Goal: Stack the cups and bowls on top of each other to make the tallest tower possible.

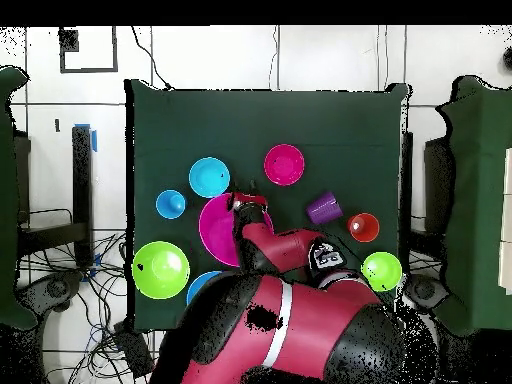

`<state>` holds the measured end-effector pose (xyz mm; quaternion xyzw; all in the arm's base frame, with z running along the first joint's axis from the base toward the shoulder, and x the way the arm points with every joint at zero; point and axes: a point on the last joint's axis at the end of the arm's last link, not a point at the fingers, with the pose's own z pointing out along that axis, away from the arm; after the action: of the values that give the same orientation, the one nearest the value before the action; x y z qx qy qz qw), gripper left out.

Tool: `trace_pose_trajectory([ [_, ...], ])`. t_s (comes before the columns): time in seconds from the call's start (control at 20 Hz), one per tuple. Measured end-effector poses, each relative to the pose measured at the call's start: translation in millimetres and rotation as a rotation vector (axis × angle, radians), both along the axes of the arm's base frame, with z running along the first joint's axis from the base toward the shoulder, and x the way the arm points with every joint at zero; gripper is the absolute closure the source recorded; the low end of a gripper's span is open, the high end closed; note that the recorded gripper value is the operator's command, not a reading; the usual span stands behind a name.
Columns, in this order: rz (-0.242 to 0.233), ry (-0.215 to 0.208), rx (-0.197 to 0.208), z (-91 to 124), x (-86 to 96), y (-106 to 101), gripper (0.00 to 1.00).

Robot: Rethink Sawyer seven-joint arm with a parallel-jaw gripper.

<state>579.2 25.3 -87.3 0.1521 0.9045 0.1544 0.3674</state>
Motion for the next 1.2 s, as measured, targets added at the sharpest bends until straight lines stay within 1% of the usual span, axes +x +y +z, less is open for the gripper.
trace_pose_trajectory([
  [0.15, 0.007, 0.005, -0.010, 1, -0.6, -2, 0.00],
  [0.25, 0.021, 0.019, -0.023, 3, -2.1, -5, 0.00],
  [0.35, 0.037, 0.040, -0.042, 4, -4.0, -9, 0.00],
  [0.45, 0.039, 0.057, -0.054, 6, -3.9, -12, 0.00],
  [0.5, 0.037, 0.076, -0.066, 11, -4.0, -13, 0.00],
  [0.55, 0.037, 0.083, -0.070, 14, -4.6, -13, 0.00],
  [0.6, 0.029, 0.112, -0.082, 25, -7.7, -11, 0.00],
  [0.7, 0.020, 0.133, -0.088, 35, -10.2, -7, 0.00],
  [0.8, 0.002, 0.173, -0.094, 52, -15.3, 1, 0.00],
  [0.85, -0.004, 0.185, -0.095, 57, -16.8, 3, 0.00],
  [0.9, -0.020, 0.219, -0.094, 69, -20.8, 8, 0.00],
  [0.95, -0.026, 0.233, -0.093, 74, -22.7, 10, 0.00],
  [1.05, -0.053, 0.304, -0.078, 95, -31.0, 18, 0.00],
  [1.1, -0.055, 0.312, -0.076, 98, -31.9, 18, 0.00],
  [1.2, -0.065, 0.351, -0.060, 106, -36.6, 20, 0.00],
])
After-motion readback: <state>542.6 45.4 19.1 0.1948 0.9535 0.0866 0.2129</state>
